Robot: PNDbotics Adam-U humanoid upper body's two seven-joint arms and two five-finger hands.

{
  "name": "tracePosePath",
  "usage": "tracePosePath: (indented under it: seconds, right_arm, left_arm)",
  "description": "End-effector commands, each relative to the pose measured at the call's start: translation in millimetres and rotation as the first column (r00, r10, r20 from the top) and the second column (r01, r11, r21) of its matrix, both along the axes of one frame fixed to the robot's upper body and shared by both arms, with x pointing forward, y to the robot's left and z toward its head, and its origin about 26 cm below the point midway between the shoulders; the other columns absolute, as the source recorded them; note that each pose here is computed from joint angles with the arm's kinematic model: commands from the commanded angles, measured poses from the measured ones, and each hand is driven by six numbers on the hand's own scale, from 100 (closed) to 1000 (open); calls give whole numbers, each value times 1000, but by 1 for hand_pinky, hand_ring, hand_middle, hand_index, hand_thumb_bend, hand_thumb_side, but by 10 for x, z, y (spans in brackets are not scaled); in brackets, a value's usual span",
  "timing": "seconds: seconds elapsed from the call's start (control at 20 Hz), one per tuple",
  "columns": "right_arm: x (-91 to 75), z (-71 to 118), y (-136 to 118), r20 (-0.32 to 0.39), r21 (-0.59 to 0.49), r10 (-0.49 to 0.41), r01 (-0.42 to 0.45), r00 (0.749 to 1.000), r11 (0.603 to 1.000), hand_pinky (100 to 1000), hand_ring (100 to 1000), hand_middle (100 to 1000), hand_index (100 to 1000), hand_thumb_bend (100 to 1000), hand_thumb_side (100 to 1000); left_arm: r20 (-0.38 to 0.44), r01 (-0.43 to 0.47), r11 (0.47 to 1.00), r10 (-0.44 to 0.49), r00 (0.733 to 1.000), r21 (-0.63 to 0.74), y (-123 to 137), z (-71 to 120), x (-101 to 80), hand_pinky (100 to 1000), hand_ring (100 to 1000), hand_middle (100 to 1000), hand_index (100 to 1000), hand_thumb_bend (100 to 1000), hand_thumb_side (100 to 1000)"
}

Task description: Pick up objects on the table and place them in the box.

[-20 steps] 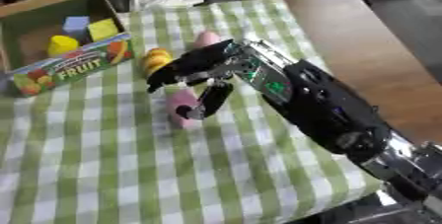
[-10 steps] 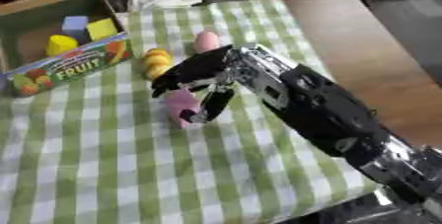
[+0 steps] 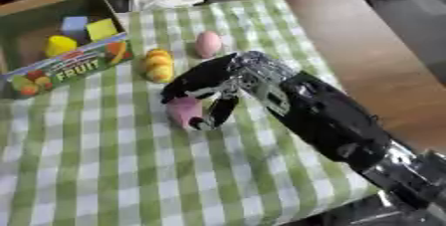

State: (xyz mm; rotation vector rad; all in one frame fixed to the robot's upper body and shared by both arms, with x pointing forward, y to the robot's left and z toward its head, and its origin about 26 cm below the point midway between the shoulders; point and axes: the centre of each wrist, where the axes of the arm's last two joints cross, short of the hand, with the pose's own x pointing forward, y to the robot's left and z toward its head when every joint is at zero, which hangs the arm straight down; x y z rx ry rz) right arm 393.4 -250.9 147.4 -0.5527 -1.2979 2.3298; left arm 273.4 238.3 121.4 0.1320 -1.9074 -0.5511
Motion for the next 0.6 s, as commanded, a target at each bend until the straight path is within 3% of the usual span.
tracePosePath:
  seconds: [0.05,0.1,0.15,0.25,0.6]
  right_arm:
    - [40,71,-90,-13,-106,57,-58,998,993,892,923,801,1000,174,200]
    - [43,111,-90,4,-78,56,-56,998,995,879,892,738,1000,167,203]
    - [43,149,-93,20,-48,54,-53,998,997,868,867,674,1000,104,215]
    - [36,236,-101,52,19,48,-49,998,999,843,818,574,1000,100,180]
    - [47,623,-130,166,219,14,-50,986,974,826,763,539,976,100,104]
  left_arm:
    - [25,0,1000,-1,1000,7,9,67,-15,627,661,583,824,100,761]
    - [25,-1,1000,0,1000,6,10,67,-16,627,661,583,824,100,760]
    - [25,-1,1000,1,1000,6,10,67,-16,627,661,583,824,100,760]
    - [26,-1,1000,1,1000,5,10,68,-15,627,663,583,824,100,759]
    - [26,10,1000,-10,1000,2,-6,75,-10,628,666,583,823,100,757]
